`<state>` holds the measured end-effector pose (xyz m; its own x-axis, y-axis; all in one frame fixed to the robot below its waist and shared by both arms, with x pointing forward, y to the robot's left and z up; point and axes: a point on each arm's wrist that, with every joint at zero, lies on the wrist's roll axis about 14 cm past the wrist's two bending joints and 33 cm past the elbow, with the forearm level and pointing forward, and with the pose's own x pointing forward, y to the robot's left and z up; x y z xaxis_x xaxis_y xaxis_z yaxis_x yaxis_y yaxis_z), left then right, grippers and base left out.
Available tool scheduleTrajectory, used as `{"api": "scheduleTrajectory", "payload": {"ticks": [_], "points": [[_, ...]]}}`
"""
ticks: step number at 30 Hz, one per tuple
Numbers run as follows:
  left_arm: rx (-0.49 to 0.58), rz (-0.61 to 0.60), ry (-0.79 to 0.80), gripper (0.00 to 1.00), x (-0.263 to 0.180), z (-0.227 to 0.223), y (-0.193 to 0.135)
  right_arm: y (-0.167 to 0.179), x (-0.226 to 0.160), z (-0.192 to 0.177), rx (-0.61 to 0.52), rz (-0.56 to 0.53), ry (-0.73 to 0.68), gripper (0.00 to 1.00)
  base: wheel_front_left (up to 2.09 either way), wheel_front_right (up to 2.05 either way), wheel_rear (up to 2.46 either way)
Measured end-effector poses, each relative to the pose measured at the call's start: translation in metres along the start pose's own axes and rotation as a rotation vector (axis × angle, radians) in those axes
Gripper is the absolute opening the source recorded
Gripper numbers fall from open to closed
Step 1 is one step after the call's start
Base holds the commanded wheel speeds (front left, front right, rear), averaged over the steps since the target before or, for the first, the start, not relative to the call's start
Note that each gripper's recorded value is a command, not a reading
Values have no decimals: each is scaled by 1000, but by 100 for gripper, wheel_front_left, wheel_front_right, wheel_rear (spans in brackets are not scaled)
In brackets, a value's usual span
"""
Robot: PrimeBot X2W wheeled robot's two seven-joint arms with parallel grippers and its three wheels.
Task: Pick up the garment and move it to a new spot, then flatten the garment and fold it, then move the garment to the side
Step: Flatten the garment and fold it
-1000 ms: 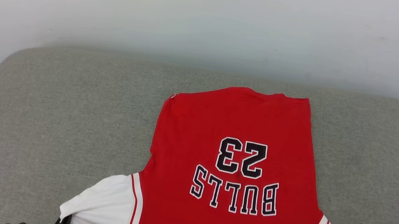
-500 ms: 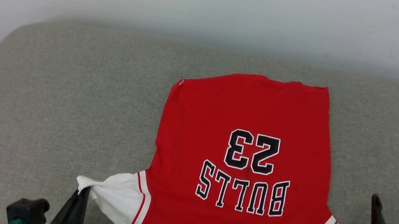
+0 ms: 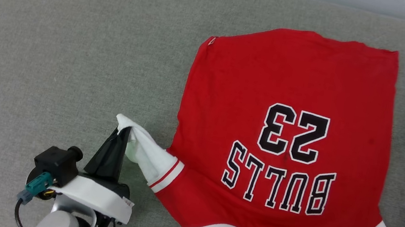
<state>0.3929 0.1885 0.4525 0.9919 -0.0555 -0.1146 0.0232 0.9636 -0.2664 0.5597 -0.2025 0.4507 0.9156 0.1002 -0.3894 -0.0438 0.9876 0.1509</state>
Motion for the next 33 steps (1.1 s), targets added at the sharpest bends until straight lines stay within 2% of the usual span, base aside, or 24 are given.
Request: {"api": "scheduleTrajectory", "payload": {"ticks": [10, 15, 21, 22, 23, 24, 28, 33], "points": [[10, 9, -28, 0, 21, 1, 4, 29, 80, -7, -55, 69, 276, 100, 0, 0, 0], [13, 14, -18, 0, 27, -6, 7, 39, 102, -44, -72, 82, 435, 100, 0, 0, 0], [15, 31, -18, 0, 28, -9, 12, 41, 100, -87, -57, 83, 655, 100, 0, 0, 0], [14, 33, -20, 0, 28, -8, 13, 39, 98, -90, -50, 78, 684, 59, 0, 0, 0], [13, 32, -23, 0, 28, -7, 12, 38, 96, -93, -49, 73, 714, 25, 0, 0, 0], [10, 33, -28, 0, 27, -6, 12, 37, 93, -95, -37, 70, 740, 0, 0, 0, 0], [8, 37, -39, 0, 24, -3, 13, 36, 89, -93, -49, 63, 756, 0, 0, 0, 0], [6, 54, -57, 0, 16, 4, 17, 33, 84, -66, -115, 47, 659, 0, 0, 0, 0]]}}
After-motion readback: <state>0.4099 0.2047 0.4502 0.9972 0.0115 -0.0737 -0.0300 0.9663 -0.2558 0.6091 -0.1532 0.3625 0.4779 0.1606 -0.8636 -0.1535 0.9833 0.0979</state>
